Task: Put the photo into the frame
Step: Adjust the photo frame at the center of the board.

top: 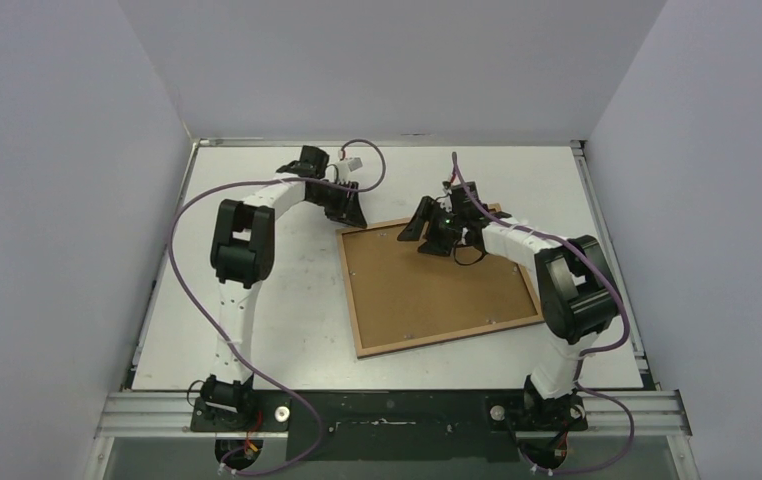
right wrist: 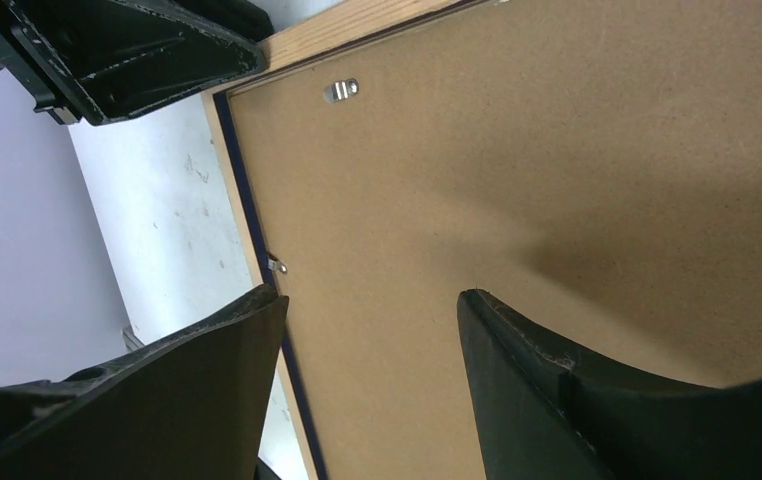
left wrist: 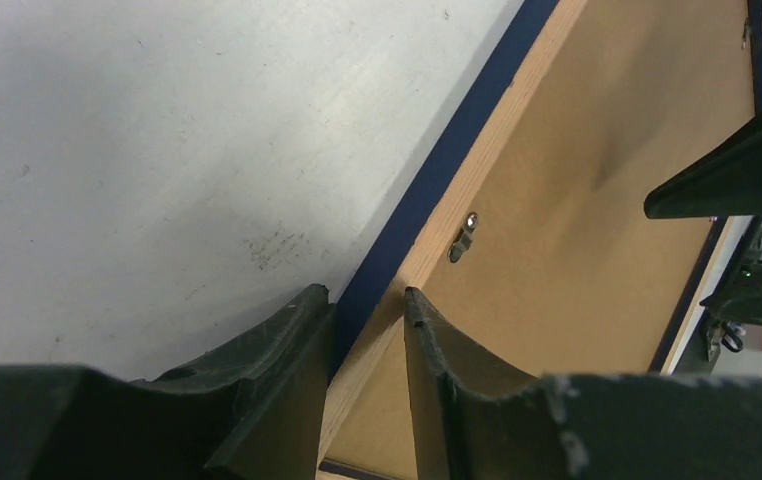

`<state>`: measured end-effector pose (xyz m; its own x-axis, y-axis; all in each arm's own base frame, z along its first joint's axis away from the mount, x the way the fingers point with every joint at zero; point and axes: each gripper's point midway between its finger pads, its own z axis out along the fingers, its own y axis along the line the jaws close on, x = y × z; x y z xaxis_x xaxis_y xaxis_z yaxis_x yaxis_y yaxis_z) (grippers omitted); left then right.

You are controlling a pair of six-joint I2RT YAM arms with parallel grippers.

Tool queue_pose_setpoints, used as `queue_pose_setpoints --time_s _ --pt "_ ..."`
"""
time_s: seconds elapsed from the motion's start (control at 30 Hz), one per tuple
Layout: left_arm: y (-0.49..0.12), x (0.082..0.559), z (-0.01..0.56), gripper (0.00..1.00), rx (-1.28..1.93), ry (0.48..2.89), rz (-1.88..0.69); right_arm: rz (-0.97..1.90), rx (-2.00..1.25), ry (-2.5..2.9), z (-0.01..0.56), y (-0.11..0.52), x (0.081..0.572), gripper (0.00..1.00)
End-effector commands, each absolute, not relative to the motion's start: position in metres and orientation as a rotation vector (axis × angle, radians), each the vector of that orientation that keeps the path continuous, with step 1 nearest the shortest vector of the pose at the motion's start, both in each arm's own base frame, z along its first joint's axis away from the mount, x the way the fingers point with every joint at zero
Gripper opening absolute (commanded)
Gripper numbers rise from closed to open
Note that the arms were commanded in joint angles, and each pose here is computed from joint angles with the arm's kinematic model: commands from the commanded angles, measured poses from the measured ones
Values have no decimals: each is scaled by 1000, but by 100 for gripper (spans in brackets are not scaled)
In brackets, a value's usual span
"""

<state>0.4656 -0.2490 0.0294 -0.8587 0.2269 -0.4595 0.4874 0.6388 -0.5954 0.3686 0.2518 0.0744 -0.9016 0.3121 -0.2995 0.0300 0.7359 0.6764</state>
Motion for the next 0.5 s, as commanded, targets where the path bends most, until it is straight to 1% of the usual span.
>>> queue_pose_setpoints --time_s 0.0,0.17,0.37,0.47 --pt "-250 462 35 31 603 2470 -1076 1014 273 2464 88 258 391 64" --pt "-246 446 28 23 592 2507 -1092 979 303 2468 77 257 413 64" --pt "-229 399 26 18 590 2568 -1119 942 278 2483 56 271 453 64" --pt "-219 379 29 16 577 2586 -1135 948 256 2493 50 282 465 64"
